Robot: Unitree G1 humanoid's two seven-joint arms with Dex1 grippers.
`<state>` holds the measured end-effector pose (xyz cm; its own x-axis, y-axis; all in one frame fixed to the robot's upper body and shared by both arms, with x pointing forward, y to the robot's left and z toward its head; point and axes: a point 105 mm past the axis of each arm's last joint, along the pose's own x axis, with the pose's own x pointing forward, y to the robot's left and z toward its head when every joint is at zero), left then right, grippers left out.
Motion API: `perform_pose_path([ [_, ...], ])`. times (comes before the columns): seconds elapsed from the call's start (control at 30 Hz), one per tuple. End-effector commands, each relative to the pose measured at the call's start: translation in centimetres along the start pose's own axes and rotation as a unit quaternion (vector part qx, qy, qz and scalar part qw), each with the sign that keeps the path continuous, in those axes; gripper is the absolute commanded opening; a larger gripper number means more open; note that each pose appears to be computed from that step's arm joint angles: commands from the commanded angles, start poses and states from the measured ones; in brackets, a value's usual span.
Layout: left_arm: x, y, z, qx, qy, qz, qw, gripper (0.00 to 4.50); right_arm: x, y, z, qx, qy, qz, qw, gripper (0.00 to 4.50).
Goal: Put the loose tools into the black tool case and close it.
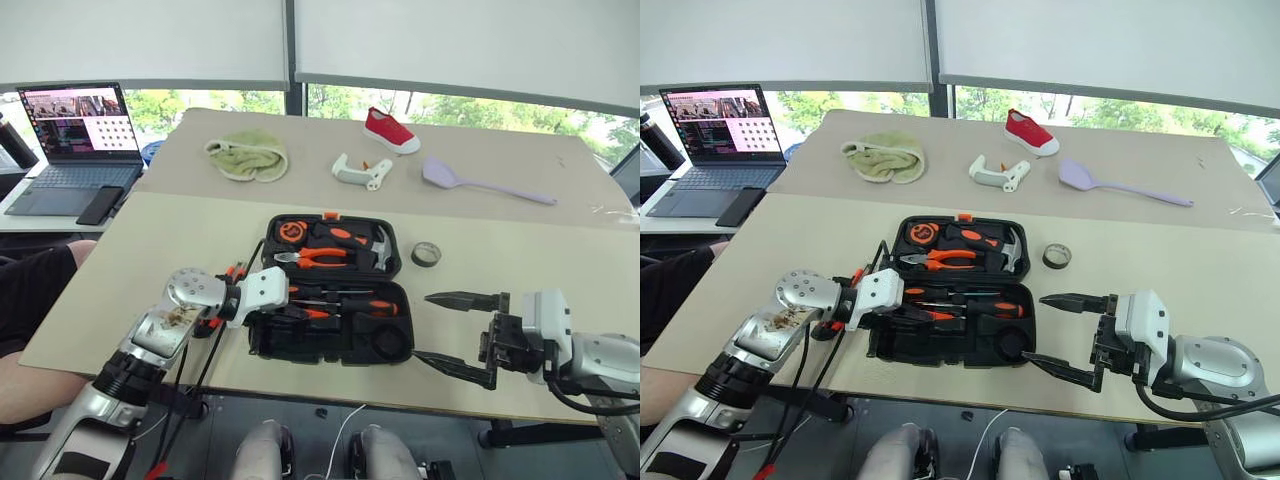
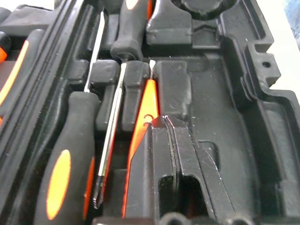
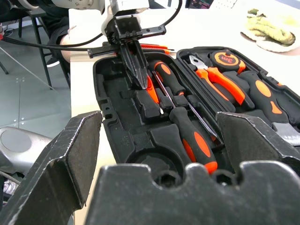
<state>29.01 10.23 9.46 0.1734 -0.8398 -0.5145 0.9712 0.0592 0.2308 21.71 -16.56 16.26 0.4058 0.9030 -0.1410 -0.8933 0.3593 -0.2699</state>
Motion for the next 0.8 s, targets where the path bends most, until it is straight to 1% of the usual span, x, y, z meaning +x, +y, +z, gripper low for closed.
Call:
perform_pose_path([
  [0.03, -0.4, 0.8, -0.6, -0.024, -0.005, 0.042, 0.999, 0.03, -0.2, -0.5, 0.7, -0.015, -0.012, -0.009, 1.0, 4.5],
  [0.1, -2.1, 1.8, 0.9, -0.033, -0.062, 0.076, 0.995, 0.03, -0.4, -0.7, 0.7, -0.015, -0.018, -0.015, 1.0, 4.5],
  [0.13, -3.3, 2.0, 1.7, -0.045, -0.1, 0.088, 0.99, 0.03, -0.6, -0.8, 0.7, -0.013, -0.024, -0.021, 0.999, 4.5],
  [0.17, -4.9, 2.3, 2.0, -0.055, -0.122, 0.11, 0.985, 0.03, -0.9, -0.9, 0.5, -0.012, -0.027, -0.024, 0.999, 4.5],
  [0.23, -7.6, 2.0, 2.1, -0.058, -0.152, 0.135, 0.977, 0.54, -1.4, -0.9, 0.0, -0.01, -0.03, -0.029, 0.999, 4.5],
  [0.27, -8.9, 1.7, 1.6, -0.065, -0.151, 0.148, 0.975, 0.71, -1.7, -0.8, -0.3, -0.01, -0.028, -0.031, 0.999, 4.5],
  [0.3, -10.2, 1.4, 1.0, -0.077, -0.148, 0.164, 0.972, 1.06, -2.0, -0.8, -0.7, -0.01, -0.025, -0.033, 0.999, 4.5],
  [0.33, -11.6, 1.1, -0.1, -0.091, -0.138, 0.188, 0.968, 1.55, -2.3, -0.8, -1.2, -0.006, -0.019, -0.035, 0.999, 4.5],
  [0.37, -12.7, 0.7, -1.1, -0.102, -0.123, 0.207, 0.965, 1.81, -2.5, -0.8, -1.6, -0.003, -0.015, -0.035, 0.999, 4.5],
  [0.4, -13.6, 0.2, -1.7, -0.099, -0.114, 0.22, 0.964, 2.2, -2.6, -0.8, -1.9, 0.001, -0.014, -0.036, 0.999, 4.5],
  [0.43, -14.1, -0.3, -2.1, -0.095, -0.108, 0.227, 0.963, 2.51, -2.7, -0.8, -2.1, 0.004, -0.013, -0.035, 0.999, 4.5],
  [0.53, -14.1, -1.4, -1.7, -0.077, -0.107, 0.226, 0.965, 3.65, -2.4, -0.8, -2.5, 0.007, -0.016, -0.03, 0.999, 4.5],
  [0.63, -13.2, -2.0, -1.2, -0.062, -0.107, 0.204, 0.971, 3.65, -2.0, -0.8, -2.5, 0.007, -0.022, -0.027, 0.999, 4.5],
  [0.73, -11.5, -1.7, -0.2, -0.045, -0.116, 0.179, 0.976, 3.65, -1.8, -1.0, -2.5, 0.006, -0.024, -0.026, 0.999, 4.5],
  [0.8, -9.2, -1.0, 0.8, -0.026, -0.123, 0.152, 0.98, 3.14, -1.7, -1.1, -2.4, 0.004, -0.025, -0.026, 0.999, 4.5],
])
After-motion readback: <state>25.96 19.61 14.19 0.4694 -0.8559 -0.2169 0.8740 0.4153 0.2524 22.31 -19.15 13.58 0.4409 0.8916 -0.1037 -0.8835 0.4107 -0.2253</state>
